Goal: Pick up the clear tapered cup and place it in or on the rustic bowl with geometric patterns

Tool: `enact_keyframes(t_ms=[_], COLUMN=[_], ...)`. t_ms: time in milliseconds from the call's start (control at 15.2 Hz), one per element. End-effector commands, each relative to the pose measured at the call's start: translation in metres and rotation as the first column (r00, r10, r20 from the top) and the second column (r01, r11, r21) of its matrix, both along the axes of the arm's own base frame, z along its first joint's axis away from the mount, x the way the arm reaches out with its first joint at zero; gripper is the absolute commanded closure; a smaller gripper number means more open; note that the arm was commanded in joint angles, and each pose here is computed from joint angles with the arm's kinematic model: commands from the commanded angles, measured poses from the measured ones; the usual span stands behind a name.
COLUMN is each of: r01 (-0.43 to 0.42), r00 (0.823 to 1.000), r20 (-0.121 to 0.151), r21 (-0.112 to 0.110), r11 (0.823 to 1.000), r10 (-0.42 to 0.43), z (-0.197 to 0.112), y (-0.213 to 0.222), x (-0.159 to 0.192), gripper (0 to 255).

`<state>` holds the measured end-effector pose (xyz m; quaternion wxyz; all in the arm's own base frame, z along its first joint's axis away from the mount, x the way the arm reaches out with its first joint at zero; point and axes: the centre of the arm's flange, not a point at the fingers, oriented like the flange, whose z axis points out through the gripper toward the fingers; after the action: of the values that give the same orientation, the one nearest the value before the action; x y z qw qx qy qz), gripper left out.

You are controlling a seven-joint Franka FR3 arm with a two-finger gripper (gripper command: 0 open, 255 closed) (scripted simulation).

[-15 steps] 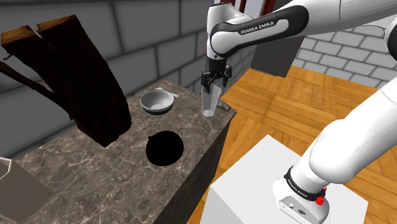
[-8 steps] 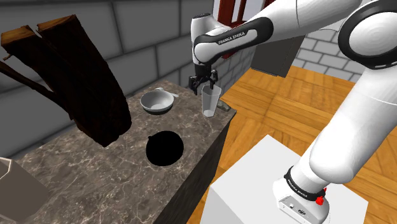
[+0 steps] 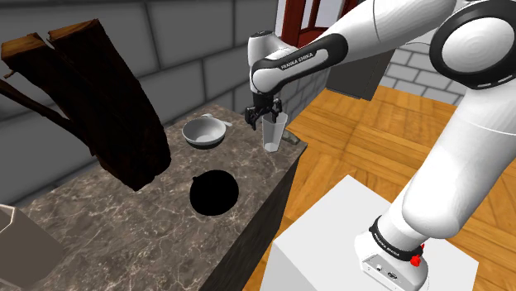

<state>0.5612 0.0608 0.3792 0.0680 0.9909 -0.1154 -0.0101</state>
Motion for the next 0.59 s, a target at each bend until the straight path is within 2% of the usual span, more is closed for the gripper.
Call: enact_keyframes(t_ms=[0,264,330,528], r01=[0.000,0.000,0.000,0.000], r00=[1.000,1.000,1.000,1.000], r20=[0.000,0.000,0.000,0.000], r21=[0.000,0.000,0.000,0.000], r11=[1.000,1.000,1.000,1.000], r10=[0.000,0.000,0.000,0.000], z=[-0.0011,-0.0010,-0.0010,-0.0010], y=[-0.0001,0.0000,0.0000,0.0000], x=[0.0000,0.0000,0.0000,0.0000], gripper=[0,0,255,255])
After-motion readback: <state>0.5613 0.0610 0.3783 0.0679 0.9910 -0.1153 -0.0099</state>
